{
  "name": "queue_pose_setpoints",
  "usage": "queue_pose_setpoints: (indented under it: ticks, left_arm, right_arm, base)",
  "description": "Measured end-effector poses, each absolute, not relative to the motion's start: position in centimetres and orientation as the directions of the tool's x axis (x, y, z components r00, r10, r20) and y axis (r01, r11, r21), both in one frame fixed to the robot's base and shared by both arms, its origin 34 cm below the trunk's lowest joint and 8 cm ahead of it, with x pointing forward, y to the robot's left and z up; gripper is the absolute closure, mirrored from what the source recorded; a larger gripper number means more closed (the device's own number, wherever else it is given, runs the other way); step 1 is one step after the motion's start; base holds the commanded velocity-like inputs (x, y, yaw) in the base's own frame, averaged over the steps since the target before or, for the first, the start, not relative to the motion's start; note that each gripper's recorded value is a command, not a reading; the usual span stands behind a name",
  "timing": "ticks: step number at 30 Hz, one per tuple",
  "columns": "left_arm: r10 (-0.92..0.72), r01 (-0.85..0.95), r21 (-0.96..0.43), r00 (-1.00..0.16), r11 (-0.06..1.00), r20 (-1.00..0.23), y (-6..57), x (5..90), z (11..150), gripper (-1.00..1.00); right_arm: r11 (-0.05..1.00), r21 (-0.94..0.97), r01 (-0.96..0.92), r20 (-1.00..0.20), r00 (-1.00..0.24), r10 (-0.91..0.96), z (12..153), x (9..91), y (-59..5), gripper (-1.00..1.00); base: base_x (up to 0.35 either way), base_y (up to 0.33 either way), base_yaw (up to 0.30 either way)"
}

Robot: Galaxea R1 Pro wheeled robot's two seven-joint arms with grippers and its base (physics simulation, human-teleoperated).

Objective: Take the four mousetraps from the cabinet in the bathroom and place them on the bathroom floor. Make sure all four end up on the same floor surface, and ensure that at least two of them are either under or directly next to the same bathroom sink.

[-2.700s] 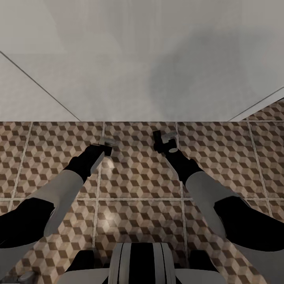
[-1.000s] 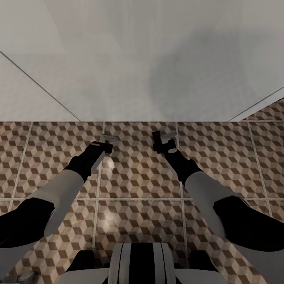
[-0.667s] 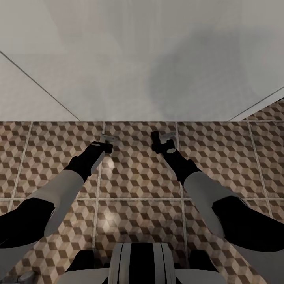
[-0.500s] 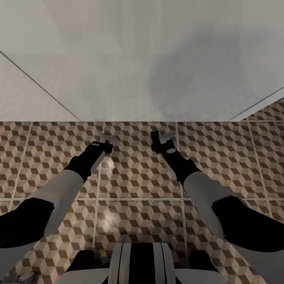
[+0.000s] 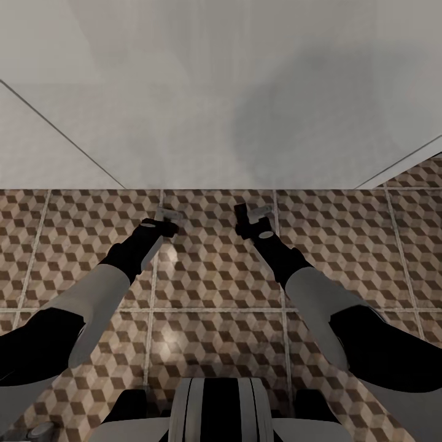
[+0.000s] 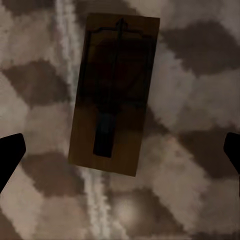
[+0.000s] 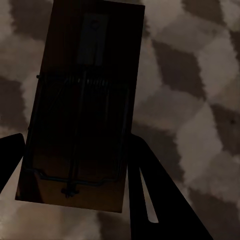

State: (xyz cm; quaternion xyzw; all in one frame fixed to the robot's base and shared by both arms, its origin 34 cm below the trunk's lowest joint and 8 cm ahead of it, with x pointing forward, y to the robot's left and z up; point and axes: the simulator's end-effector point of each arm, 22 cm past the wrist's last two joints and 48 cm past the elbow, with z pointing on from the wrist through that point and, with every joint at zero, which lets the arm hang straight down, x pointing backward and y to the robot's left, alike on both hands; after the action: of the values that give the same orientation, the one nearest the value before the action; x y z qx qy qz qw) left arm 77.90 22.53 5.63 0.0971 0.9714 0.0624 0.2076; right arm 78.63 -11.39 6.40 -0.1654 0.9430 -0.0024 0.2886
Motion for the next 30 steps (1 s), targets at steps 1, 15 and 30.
queue_pose_setpoints:
  ticks: [1, 15, 30]
  left_arm:
    - [0.214, 0.163, 0.162, -0.895, 0.973, -0.391, 22.54, 77.89, 5.63, -1.0]
    - [0.214, 0.161, 0.163, -0.892, 0.973, -0.397, 22.64, 78.05, 5.7, -1.0]
    - [0.214, 0.161, 0.163, -0.892, 0.973, -0.398, 22.66, 78.07, 5.71, -1.0]
  right_arm:
    - [0.945, -0.1, -0.311, -0.543, -0.779, -0.314, 6.39, 78.61, -11.39, 1.0]
    - [0.945, -0.1, -0.311, -0.543, -0.779, -0.314, 6.38, 78.6, -11.39, 1.0]
    - [0.945, -0.099, -0.311, -0.543, -0.779, -0.314, 6.39, 78.59, -11.32, 1.0]
  base:
    - [0.0, 0.0, 0.0]
    - [0.0, 0.0, 0.0]
    - [0.0, 0.0, 0.0]
